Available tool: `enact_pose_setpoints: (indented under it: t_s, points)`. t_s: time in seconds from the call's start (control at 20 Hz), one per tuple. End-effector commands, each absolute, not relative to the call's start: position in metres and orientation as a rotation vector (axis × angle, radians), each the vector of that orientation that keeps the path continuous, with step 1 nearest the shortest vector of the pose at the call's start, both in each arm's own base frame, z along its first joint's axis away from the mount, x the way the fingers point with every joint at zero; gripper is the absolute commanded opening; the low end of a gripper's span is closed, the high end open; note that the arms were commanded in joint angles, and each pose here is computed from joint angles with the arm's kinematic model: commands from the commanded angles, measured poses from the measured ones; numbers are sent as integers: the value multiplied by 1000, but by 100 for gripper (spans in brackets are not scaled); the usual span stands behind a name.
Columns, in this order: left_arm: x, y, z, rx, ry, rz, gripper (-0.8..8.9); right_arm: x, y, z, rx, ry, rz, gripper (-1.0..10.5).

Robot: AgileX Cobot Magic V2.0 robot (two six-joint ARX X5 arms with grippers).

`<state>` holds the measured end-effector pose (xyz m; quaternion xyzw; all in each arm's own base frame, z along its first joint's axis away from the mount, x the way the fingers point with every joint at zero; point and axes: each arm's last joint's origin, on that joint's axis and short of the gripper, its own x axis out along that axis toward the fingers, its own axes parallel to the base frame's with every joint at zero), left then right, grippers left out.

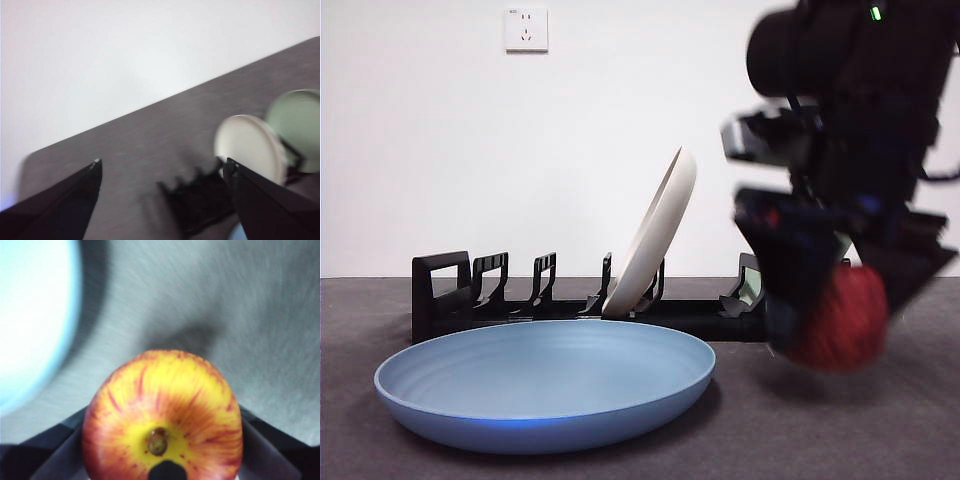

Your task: Take the blue plate from the plate rack,put the plate on the table,take the apple from the table,put the apple in the plate

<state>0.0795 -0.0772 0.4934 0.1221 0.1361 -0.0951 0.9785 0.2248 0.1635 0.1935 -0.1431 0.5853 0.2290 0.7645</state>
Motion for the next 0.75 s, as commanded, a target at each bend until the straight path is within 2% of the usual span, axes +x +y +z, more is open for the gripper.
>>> enact_pose_setpoints:
  t_s: [0.05,0.2,0.35,0.55,0.65,0.75]
  points:
    - [80,-73,491,296,274,-84,406,225,179,220,-299,1177,554,-9]
    - [79,-69,485,352,323,-58,404,221,204,242,-283,1083,671,-11]
    - [79,-63,479,382,385,-16,404,213,231,245,-261,995,788,-12]
    - [78,-57,472,370,454,27,403,212,256,230,-271,967,840,-12]
    - [75,-55,472,342,469,-26,398,217,264,223,-277,974,843,-12]
    - [71,-53,471,299,486,-91,349,223,274,212,-275,962,850,-12]
